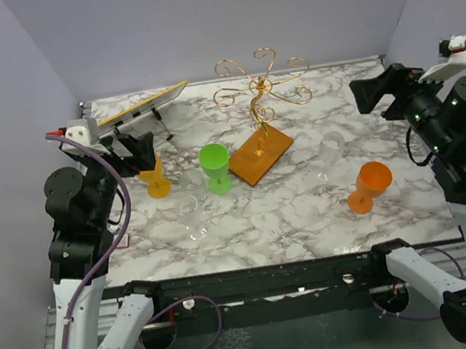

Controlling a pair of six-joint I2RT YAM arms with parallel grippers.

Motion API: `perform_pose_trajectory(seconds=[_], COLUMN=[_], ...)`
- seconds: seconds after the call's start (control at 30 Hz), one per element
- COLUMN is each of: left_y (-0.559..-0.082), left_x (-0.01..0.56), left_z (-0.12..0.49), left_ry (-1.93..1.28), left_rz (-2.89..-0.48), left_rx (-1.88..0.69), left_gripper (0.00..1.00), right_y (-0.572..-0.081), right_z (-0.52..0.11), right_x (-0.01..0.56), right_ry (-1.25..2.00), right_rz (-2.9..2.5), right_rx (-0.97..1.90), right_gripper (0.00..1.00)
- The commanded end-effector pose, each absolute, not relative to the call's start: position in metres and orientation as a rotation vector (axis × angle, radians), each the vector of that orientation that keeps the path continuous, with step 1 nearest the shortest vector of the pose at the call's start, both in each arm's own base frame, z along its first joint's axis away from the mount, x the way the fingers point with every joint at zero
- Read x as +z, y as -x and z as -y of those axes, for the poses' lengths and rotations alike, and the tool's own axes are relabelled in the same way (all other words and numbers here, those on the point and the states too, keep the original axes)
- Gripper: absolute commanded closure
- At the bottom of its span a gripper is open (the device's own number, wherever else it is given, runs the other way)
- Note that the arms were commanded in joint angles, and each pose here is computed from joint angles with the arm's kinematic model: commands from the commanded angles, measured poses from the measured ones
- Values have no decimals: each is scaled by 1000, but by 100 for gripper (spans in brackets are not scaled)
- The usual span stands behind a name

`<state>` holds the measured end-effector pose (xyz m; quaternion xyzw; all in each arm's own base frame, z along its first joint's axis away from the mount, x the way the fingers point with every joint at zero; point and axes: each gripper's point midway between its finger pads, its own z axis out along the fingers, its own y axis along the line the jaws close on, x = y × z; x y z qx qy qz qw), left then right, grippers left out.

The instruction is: Place the wine glass upside down on the wine glass rack

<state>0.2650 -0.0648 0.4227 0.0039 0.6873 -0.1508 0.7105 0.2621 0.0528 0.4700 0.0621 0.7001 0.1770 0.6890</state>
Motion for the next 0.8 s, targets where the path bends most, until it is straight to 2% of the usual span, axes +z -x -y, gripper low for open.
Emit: perform_pose_trajectory(seconds=[0.0,0.2,0.5,0.77], left_y=[-258,-260,-267,-274], left_x=[399,365,336,321], left_z=[95,109,132,132], left_ry=[-100,-92,-67,-54], left_rz=[-1524,-1568,-1643,-1670], left_rx=[-501,-605,-777,-769], left_gripper=[1,1,1,1], right_y=[-266,-276,-288,-307], right_z=[-64,-57,-30,-23], right_x=[415,348,261,205], right_ry=[-151,-249,-403,-413], right_rz=[-1735,-1936,-2214,-2343], right_rx=[451,397,160,56], right_gripper=[0,0,26,42])
